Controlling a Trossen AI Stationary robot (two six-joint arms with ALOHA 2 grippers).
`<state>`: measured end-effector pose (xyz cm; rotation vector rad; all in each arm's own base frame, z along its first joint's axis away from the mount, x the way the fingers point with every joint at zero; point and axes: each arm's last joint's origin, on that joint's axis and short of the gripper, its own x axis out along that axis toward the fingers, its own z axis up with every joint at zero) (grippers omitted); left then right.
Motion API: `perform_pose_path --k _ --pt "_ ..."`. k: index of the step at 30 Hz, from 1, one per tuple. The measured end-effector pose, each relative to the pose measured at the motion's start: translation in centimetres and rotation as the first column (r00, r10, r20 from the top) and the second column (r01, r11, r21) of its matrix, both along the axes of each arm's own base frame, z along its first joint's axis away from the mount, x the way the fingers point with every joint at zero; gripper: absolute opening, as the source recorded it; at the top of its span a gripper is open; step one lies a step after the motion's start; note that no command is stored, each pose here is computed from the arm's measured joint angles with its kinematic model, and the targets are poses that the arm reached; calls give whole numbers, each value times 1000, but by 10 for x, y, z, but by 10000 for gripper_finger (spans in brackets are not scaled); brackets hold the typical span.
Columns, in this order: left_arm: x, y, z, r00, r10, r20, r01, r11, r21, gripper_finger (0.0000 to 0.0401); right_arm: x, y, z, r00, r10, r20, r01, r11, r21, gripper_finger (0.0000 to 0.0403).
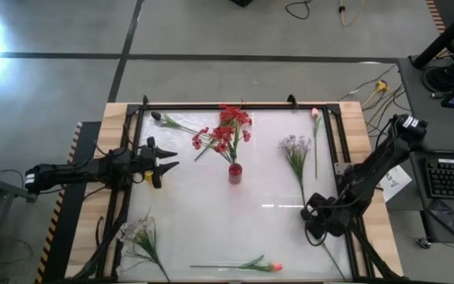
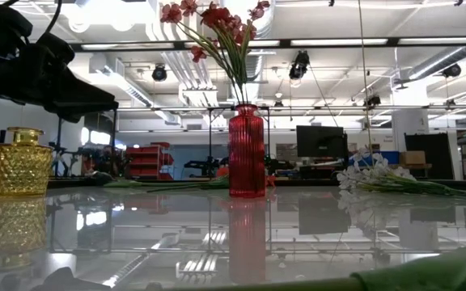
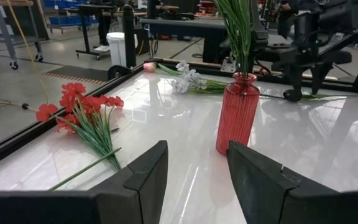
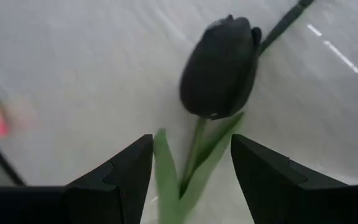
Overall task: Sort flowers into vase by color
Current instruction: Put the right black flower into the red vase
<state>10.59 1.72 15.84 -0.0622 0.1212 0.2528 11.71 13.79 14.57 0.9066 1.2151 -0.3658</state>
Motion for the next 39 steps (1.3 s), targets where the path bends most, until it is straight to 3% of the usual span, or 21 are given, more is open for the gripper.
perform_pose_path --k 7,19,25,28,33,39 --pt "0 0 0 1000 0 0 0 1000 0 155 4 4 -14 999 0 -40 -3 998 -65 187" --pt "0 0 0 1000 0 0 0 1000 0 155 23 24 -12 997 80 -1 -79 978 -191 18" --pt "0 0 0 1000 0 0 0 1000 0 155 50 40 28 965 149 214 -99 968 -230 14" --pt "0 0 0 1000 0 0 0 1000 0 155 65 40 67 902 209 378 -88 946 -313 14" --pt "0 0 0 1000 0 0 0 1000 0 155 81 29 147 724 321 611 37 866 -499 13" --pt "0 0 0 1000 0 -1 0 1000 0 155 87 4 232 441 531 723 273 689 -672 13"
